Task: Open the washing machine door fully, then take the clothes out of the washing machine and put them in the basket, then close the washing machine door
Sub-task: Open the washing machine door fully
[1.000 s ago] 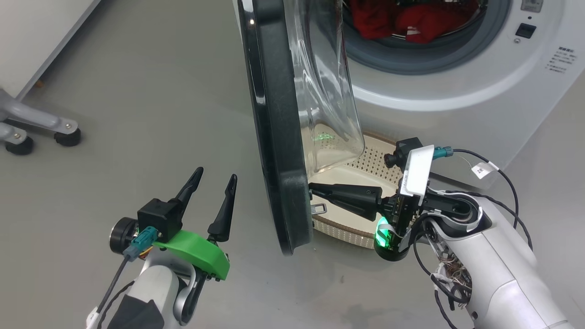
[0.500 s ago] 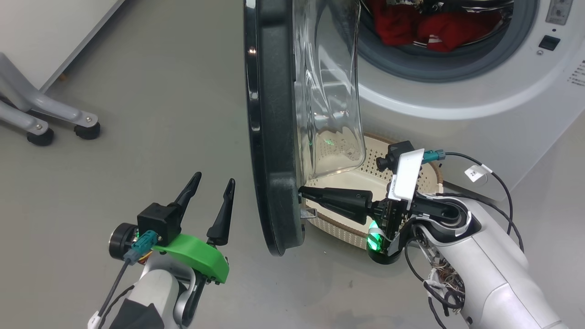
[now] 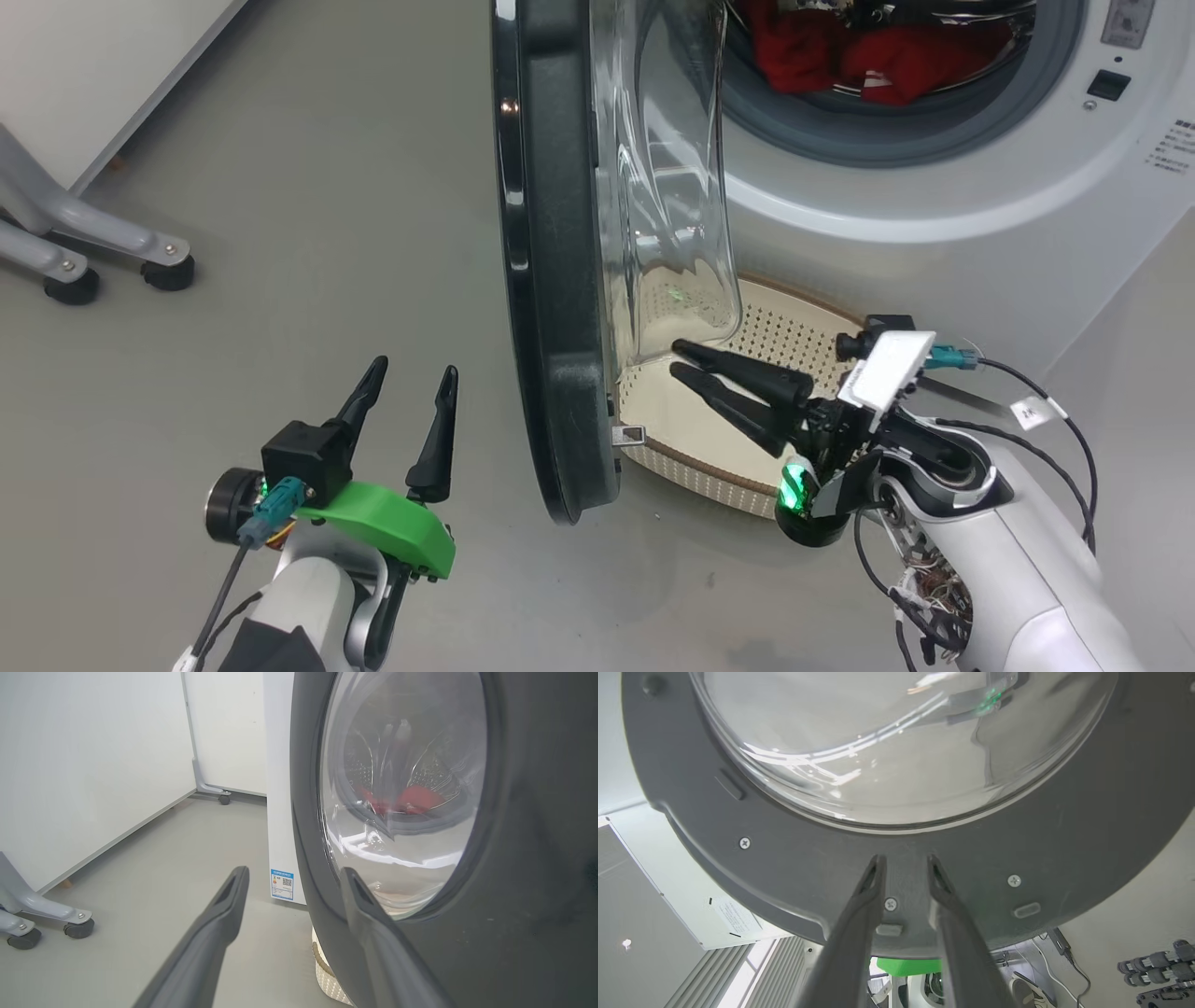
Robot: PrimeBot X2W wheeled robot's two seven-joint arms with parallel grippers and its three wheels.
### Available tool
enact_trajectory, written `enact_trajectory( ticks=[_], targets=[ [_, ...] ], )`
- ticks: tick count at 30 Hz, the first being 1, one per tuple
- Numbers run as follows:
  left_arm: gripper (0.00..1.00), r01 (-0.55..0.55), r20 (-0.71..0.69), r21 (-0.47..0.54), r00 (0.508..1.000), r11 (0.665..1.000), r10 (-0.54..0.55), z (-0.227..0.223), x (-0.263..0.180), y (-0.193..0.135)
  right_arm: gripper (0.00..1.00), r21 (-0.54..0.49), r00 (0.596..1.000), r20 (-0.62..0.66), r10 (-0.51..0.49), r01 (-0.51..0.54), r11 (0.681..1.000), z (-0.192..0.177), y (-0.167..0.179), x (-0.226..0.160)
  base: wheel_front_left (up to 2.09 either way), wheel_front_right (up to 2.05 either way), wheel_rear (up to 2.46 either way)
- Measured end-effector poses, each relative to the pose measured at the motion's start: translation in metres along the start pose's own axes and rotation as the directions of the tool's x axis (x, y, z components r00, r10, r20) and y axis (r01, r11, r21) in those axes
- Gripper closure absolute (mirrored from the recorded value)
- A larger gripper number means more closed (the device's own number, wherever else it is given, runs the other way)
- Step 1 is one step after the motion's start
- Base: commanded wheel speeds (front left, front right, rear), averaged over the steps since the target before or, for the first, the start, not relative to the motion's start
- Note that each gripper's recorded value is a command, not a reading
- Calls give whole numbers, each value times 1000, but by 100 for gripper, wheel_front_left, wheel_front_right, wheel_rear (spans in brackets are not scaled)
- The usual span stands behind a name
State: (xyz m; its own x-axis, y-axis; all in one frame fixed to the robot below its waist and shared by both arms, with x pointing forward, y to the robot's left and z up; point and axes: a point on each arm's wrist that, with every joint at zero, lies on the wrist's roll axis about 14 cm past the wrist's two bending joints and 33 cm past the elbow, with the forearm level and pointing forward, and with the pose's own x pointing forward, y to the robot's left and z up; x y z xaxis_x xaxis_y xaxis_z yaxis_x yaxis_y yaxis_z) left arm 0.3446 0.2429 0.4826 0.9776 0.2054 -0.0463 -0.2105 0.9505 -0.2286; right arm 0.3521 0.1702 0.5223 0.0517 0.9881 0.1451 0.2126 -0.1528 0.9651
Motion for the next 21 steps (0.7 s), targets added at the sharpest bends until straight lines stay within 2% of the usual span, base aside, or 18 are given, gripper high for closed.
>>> enact_trajectory(
  ticks=[3, 8, 11, 14, 15, 17, 21],
  targets=[
    [0, 3, -3, -2, 1000, 1000, -3, -1, 0, -1, 0, 14, 995, 102, 12, -14, 1000, 17, -1, -11, 0, 0, 0],
    [0, 6, -3, -3, 1000, 1000, -6, -2, 2, -2, 0, -20, 970, 242, -4, 9, 1000, 41, -4, -29, 0, 0, 0],
    [0, 10, -4, -4, 1000, 1000, -10, -2, 3, -4, 0, -57, 938, 346, -26, 49, 997, 58, -8, -46, 0, 0, 0],
    [0, 13, -3, -6, 1000, 1000, -13, -2, 4, -5, 0, -126, 882, 471, -31, 102, 987, 80, -4, -68, 0, 0, 0],
    [0, 13, -1, -6, 1000, 1000, -13, -1, 4, -5, 0, -178, 864, 503, -37, 145, 973, 86, -1, -74, 0, 0, 0],
    [0, 11, 2, -9, 1000, 1000, -11, -1, 4, -5, 0, -289, 830, 557, -40, 239, 927, 96, 7, -86, 0, 0, 0],
    [0, 15, 4, -13, 1000, 1000, -15, 0, 4, -6, 0, -464, 763, 646, -12, 405, 788, 109, 21, -105, 0, 0, 0]
  ],
)
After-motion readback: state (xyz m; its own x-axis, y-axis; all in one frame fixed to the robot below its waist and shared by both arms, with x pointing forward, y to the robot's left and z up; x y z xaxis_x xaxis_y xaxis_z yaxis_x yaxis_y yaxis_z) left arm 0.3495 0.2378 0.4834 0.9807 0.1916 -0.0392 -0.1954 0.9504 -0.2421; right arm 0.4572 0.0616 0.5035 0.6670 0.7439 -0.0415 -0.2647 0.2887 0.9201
